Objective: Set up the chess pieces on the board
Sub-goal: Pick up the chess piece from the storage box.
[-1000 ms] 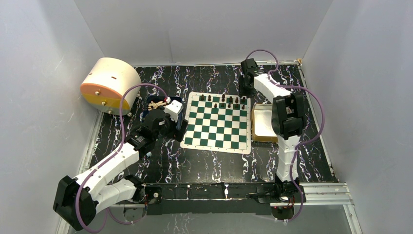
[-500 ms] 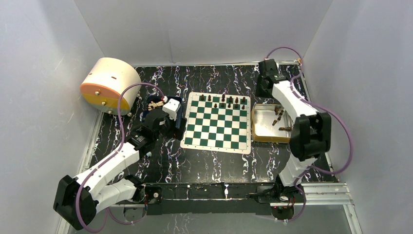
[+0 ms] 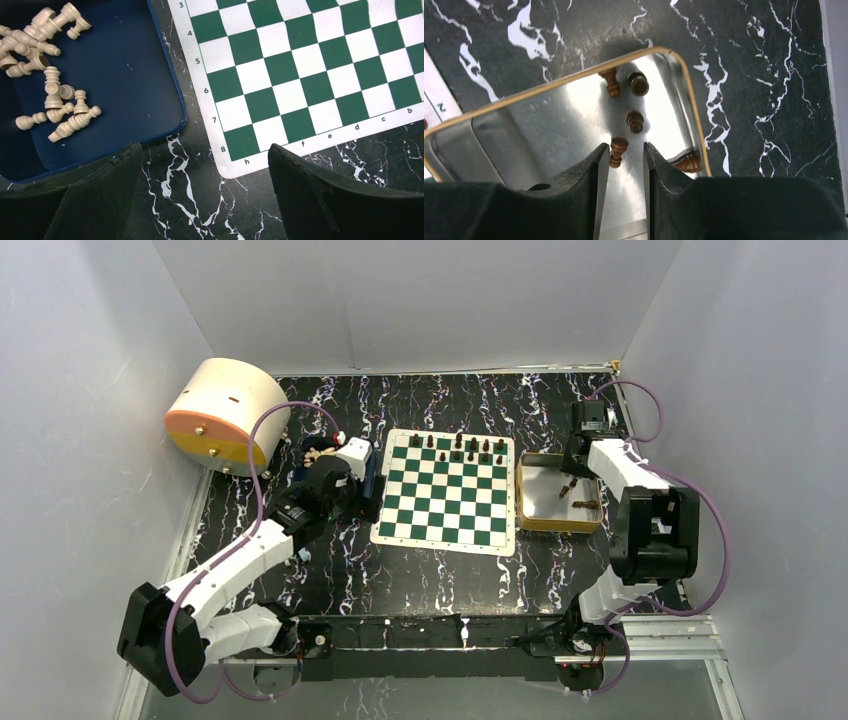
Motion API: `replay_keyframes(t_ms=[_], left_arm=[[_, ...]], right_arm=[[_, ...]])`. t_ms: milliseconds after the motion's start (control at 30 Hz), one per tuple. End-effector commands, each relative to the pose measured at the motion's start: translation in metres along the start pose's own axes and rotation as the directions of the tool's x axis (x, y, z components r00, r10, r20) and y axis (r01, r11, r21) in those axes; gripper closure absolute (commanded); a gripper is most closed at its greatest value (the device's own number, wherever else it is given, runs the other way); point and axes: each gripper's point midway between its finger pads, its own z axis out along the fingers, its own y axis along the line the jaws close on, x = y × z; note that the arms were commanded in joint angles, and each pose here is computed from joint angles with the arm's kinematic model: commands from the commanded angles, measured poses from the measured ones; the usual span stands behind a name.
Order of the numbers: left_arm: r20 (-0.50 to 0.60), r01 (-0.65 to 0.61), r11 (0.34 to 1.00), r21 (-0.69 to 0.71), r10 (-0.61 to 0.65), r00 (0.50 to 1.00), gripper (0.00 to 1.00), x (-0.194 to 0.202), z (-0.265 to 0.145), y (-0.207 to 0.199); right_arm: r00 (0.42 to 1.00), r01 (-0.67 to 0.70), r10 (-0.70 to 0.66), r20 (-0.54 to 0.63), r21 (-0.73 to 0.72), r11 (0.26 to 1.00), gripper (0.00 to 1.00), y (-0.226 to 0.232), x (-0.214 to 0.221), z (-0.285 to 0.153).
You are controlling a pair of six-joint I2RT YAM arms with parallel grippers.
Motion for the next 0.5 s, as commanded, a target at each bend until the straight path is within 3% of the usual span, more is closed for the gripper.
replay_keyframes(t_ms=[0,233,467], left_arm=[[0.078,0.015,1.0,-0.006,-0.014,0.997,0.09,-0.019,-0.012,0.003],[0.096,0.009,1.0,-0.027,-0.006,0.995,0.09,-0.021,-0.015,0.007],[0.103,0.008,0.999,-0.039,-0.004,0.995,0.1,-0.022,-0.017,0.009]], right_arm=[[0.997,-0.051,0.053,0.061,-0.034,0.998,0.61,-0.008,-0.021,0.016],[0.996,-0.076,0.078,0.031,-0.052,0.996,0.56,-0.015,-0.02,0.032],[0.997,-0.078,0.078,-0.009,-0.083,0.993,0.61,-0.008,-0.014,0.043]])
